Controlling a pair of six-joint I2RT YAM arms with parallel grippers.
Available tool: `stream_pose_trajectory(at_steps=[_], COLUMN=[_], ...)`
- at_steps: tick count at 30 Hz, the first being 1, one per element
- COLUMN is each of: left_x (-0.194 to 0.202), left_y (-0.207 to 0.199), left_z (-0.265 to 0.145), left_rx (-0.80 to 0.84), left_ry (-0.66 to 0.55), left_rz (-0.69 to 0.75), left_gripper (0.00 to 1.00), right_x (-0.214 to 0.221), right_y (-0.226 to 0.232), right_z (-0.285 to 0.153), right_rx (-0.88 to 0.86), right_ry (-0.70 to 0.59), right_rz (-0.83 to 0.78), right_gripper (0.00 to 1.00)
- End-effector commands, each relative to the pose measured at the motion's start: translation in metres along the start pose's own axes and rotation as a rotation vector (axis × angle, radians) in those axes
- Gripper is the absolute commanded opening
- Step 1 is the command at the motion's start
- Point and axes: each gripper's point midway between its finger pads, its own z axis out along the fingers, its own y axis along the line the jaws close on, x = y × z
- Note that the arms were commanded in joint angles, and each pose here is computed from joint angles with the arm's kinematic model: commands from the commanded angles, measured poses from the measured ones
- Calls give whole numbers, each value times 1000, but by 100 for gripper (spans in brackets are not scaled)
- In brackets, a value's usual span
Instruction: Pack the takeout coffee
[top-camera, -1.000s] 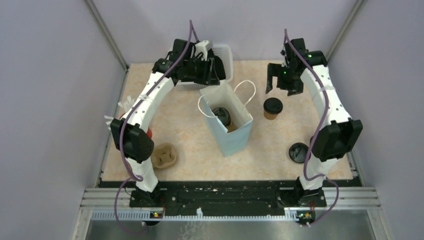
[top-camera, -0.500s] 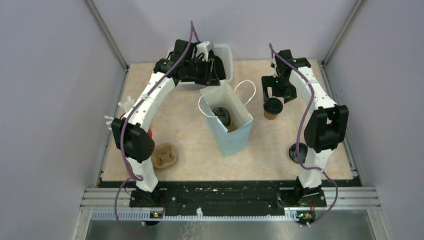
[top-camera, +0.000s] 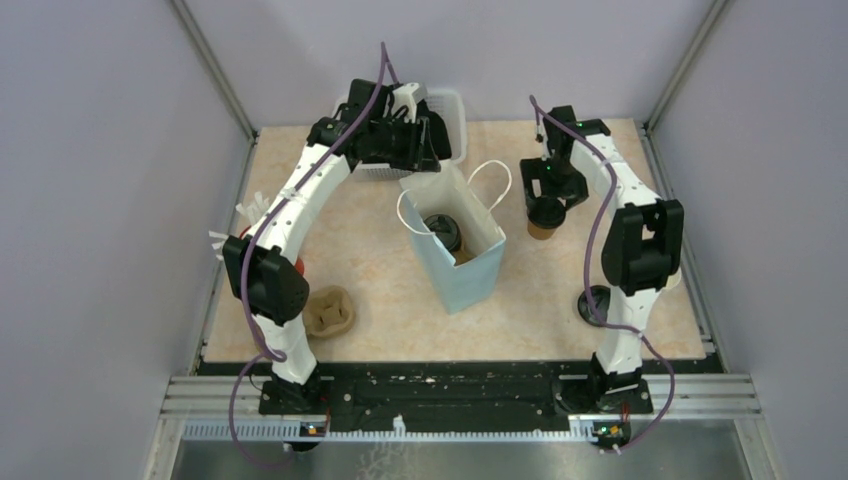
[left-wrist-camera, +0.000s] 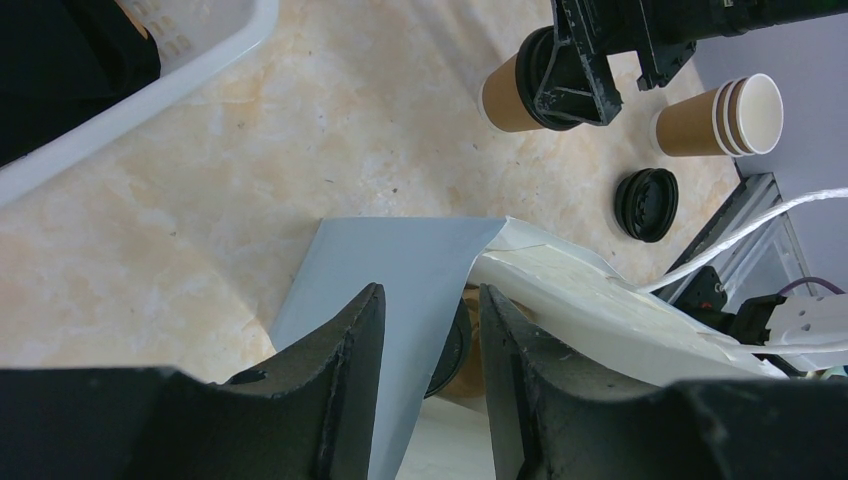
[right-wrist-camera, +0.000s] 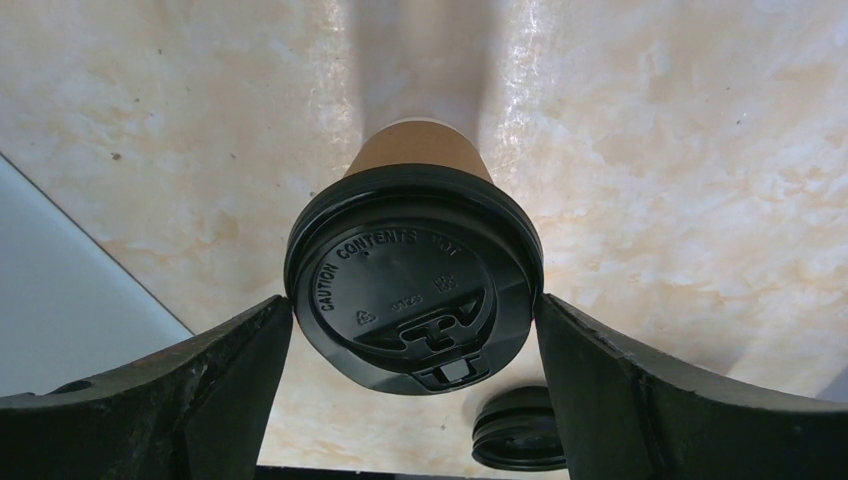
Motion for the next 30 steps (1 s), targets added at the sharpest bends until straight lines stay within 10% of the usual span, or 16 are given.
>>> stream_pose_trajectory(at_steps=[1,30], left_x=[-5,-5], left_y=[-9,-5], left_z=[-5,-9], left_rx=[27,-36], left_ry=[-18,-12], left_rz=[23,13], left_gripper=[46,61], right_x=[-11,-19], right_y=[-1,-5], right_z=[-8,-24], right_rx=[8,67], right_ry=[-49,-107], right_rz=[-15,-3], right_gripper=[90,74])
